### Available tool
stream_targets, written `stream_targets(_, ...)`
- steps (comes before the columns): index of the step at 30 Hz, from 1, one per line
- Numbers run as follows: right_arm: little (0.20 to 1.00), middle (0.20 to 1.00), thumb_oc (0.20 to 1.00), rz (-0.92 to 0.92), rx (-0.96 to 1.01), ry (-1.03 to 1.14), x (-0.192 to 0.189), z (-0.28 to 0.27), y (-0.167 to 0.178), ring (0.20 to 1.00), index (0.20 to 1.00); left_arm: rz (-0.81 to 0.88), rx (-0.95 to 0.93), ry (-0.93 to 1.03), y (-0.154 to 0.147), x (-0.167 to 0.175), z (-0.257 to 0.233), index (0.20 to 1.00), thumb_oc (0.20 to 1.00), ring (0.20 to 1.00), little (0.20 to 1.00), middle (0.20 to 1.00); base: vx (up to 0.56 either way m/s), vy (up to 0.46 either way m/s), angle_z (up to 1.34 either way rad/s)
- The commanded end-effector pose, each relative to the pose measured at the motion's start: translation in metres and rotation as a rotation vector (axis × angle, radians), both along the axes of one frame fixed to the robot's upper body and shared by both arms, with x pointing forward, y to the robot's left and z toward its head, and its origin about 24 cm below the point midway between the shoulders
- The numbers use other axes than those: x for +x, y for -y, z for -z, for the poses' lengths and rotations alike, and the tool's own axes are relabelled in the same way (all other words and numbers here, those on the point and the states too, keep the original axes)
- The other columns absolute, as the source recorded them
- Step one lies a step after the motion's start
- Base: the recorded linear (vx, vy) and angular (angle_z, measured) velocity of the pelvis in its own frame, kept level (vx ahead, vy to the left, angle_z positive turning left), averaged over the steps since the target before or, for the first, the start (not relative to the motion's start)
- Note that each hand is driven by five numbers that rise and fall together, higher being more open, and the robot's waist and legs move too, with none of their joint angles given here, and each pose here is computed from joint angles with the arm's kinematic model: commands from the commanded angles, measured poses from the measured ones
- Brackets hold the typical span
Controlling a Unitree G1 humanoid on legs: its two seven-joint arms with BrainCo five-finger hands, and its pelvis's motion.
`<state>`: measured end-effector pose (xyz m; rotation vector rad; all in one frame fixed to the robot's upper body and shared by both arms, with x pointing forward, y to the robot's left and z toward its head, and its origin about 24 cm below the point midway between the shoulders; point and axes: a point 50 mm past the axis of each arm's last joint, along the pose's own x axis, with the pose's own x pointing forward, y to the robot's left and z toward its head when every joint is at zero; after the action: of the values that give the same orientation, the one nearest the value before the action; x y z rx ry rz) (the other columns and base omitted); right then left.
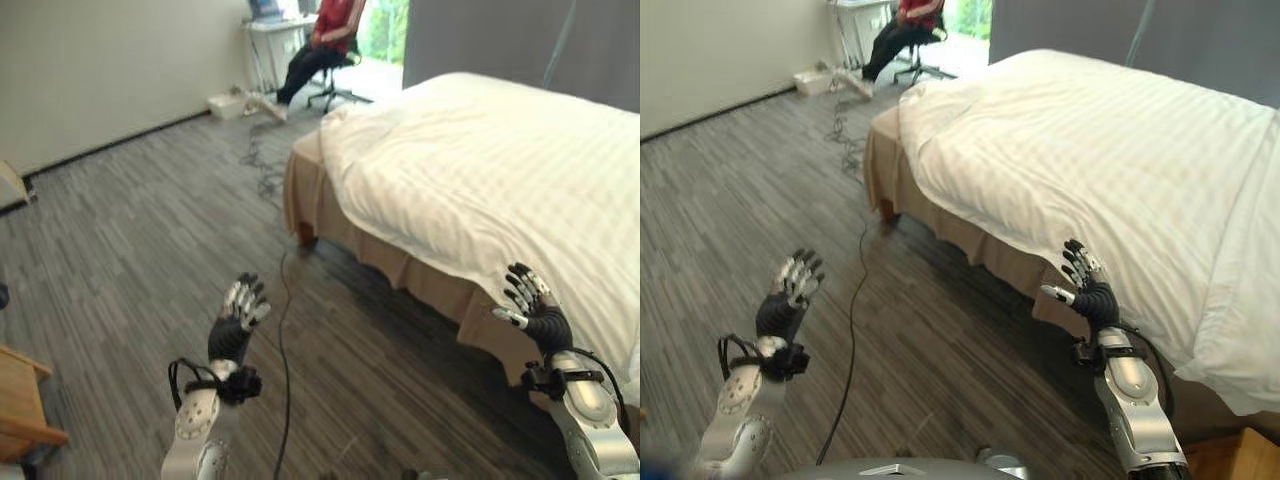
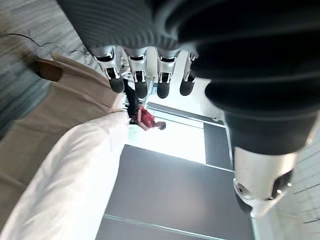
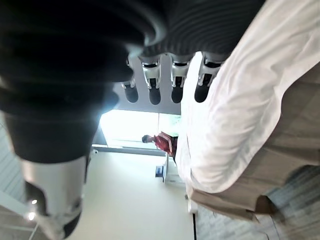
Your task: Making the bed.
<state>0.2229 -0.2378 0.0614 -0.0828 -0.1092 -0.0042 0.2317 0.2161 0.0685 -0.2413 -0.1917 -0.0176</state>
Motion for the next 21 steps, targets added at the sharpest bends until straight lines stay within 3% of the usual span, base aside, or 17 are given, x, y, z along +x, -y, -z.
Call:
stream_targets(1,1.000,1.000,1.000,-0.065,-0.049,0.183,0.015,-0.035,-0.011,1.000,1.000,0.021,0.003,0.143,-0.002,0.006,-0.028,1.000,1.000,1.000,1.000,1.000,0.12,0.053,0.69)
stream_targets(5,1.000,1.000,1.000,-0.147,-0.043,0.173,0.018,-0.033,-0.026,1.000,1.000,0.027,-0.017,0.107,0.003,0.010,-0.019,1.000,1.000,1.000,1.000,1.000,0.19,0.099,0.69)
stream_targets(11,1.000,1.000,1.000,-0.360,0.091,0.152,0.030,-0.029,-0.084,1.000,1.000,0.076,-0.001,0.037,0.013,0.005,-0.007,1.000,1.000,1.000,1.000,1.000,0.21,0.185,0.06)
stream_targets(14,1.000,1.000,1.000,-0.411,0.056,0.173,0.038,-0.035,-0.100,1.000,1.000,0.100,0.033,0.048,0.018,0.009,-0.013,1.000,1.000,1.000,1.000,1.000,0.16,0.176,0.68)
stream_targets(21,1.000,1.000,1.000,-0.387,0.071,0.160,0.040,-0.032,-0.096,1.000,1.000,0.233,0.074,0.037,0.039,0.011,-0.009,1.000,1.000,1.000,1.000,1.000,0.12,-0.052,1.28)
